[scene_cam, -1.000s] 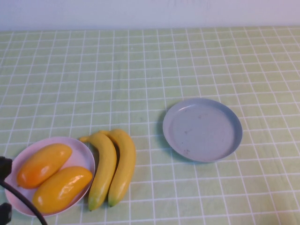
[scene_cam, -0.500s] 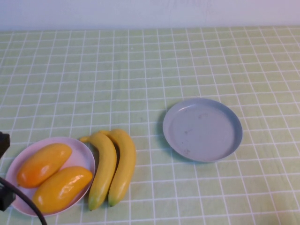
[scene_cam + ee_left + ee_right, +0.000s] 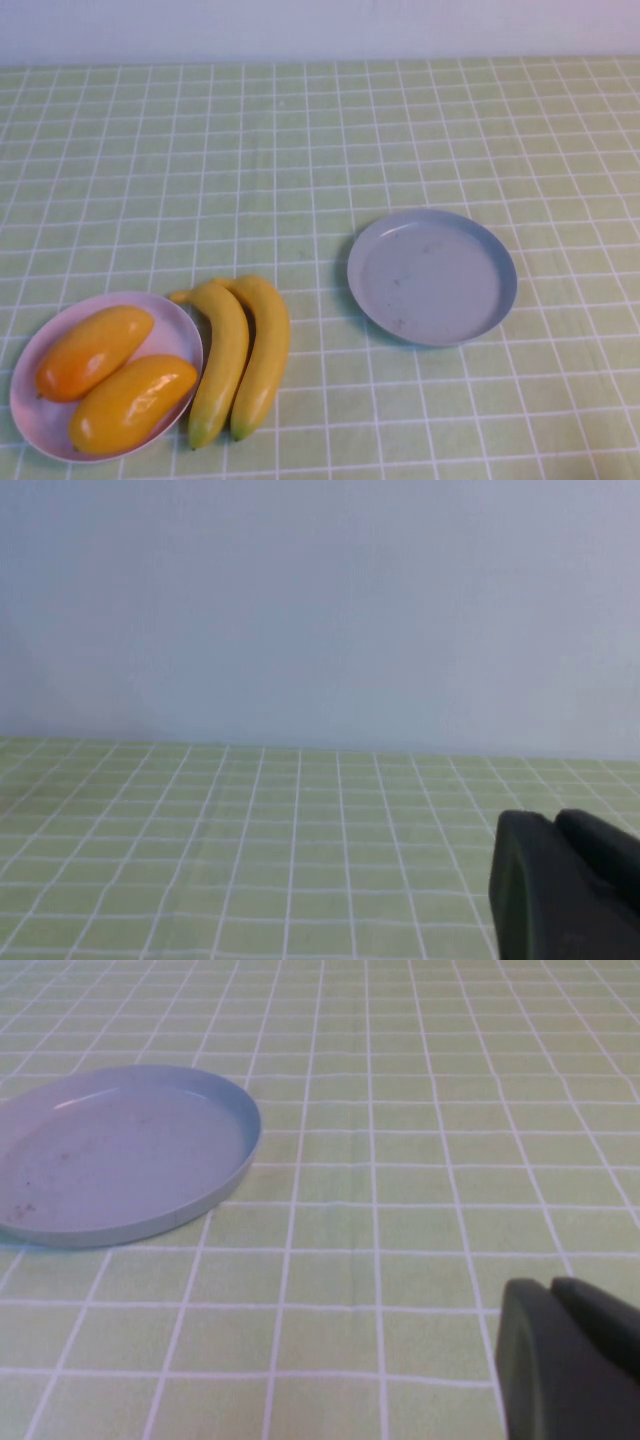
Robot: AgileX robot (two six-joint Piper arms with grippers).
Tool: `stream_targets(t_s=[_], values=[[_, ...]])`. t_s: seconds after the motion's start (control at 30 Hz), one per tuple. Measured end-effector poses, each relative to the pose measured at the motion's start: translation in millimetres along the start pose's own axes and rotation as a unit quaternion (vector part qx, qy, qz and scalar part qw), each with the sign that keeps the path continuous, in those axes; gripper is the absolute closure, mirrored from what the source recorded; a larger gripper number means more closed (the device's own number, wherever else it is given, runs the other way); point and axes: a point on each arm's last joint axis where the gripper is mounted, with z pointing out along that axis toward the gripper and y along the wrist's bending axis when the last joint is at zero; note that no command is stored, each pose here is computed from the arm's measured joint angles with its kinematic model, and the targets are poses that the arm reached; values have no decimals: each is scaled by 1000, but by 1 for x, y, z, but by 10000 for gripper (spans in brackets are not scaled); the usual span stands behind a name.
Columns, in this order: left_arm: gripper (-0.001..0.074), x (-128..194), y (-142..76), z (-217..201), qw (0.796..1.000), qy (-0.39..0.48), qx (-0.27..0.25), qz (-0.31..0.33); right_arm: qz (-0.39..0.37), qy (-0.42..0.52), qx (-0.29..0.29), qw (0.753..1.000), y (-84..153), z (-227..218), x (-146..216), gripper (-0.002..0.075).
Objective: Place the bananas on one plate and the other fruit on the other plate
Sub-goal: Put another type of fruit in the right plate
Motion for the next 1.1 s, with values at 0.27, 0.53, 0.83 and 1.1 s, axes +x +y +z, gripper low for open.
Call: stream_targets(t_s=[0.27, 0.53, 0.83, 1.1], values=[[733, 33, 2, -3, 998, 61, -11, -13, 0, 0, 0, 1000, 0, 0, 0, 741], [733, 58, 3, -10, 980, 199, -17, -12, 0, 0, 0, 1000, 0, 0, 0, 742], [733, 58, 3, -10, 979, 201, -18, -2, 0, 0, 0, 1000, 0, 0, 0, 742], [733, 58, 3, -10, 979, 201, -19, -3, 0, 0, 0, 1000, 0, 0, 0, 742]])
